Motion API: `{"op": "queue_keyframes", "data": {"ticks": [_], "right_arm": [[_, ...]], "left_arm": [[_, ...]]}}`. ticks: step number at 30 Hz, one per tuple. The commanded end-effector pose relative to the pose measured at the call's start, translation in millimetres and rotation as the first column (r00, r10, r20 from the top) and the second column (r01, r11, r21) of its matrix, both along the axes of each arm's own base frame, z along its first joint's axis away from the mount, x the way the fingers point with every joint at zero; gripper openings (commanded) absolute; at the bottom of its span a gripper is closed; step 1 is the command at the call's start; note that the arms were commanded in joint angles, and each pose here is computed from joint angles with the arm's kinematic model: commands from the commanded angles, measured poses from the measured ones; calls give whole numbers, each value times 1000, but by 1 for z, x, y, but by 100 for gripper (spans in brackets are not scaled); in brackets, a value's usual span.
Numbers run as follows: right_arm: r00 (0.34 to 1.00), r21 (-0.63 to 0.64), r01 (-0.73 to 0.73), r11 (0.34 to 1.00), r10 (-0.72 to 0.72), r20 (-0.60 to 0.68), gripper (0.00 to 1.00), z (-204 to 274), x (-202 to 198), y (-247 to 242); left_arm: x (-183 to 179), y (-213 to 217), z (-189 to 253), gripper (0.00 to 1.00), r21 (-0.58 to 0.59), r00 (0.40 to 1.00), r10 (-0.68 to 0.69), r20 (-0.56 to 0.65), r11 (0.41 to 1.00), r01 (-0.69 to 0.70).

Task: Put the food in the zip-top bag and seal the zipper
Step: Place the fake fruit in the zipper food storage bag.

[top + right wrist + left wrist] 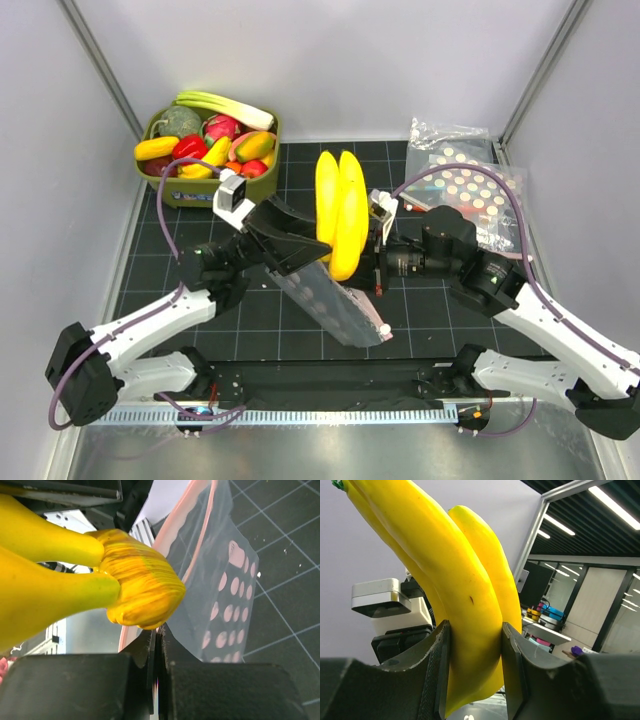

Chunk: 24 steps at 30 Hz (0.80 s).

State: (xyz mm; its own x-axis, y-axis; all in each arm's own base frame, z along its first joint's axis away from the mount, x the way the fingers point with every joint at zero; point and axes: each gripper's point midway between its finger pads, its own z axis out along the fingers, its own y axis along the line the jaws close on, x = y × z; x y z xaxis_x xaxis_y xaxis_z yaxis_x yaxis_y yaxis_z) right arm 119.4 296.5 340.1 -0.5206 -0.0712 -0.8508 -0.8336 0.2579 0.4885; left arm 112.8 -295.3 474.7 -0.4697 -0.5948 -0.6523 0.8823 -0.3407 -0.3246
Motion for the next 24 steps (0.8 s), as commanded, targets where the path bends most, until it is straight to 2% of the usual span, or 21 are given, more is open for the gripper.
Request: {"op": "queue_keyframes", "data": {"ticks": [1,9,19,24], "right_arm": [[997,24,-43,999,41,58,1,21,-11,-5],[992,23,-4,1000,1,125,1,28,-12,-21],[988,32,11,999,-16,155,1,29,-9,-23],[984,56,55,997,-63,164,1,36,-7,-30]], "left_arm": [[-12,0,14,1,23,998,-66,23,998,65],[-18,-6,-25,0,189,996,-81,-41,978,88],[-14,-15,-62,0,269,992,-98,-81,956,117],[-19,-12,-69,0,283,995,-94,-34,954,100]]}}
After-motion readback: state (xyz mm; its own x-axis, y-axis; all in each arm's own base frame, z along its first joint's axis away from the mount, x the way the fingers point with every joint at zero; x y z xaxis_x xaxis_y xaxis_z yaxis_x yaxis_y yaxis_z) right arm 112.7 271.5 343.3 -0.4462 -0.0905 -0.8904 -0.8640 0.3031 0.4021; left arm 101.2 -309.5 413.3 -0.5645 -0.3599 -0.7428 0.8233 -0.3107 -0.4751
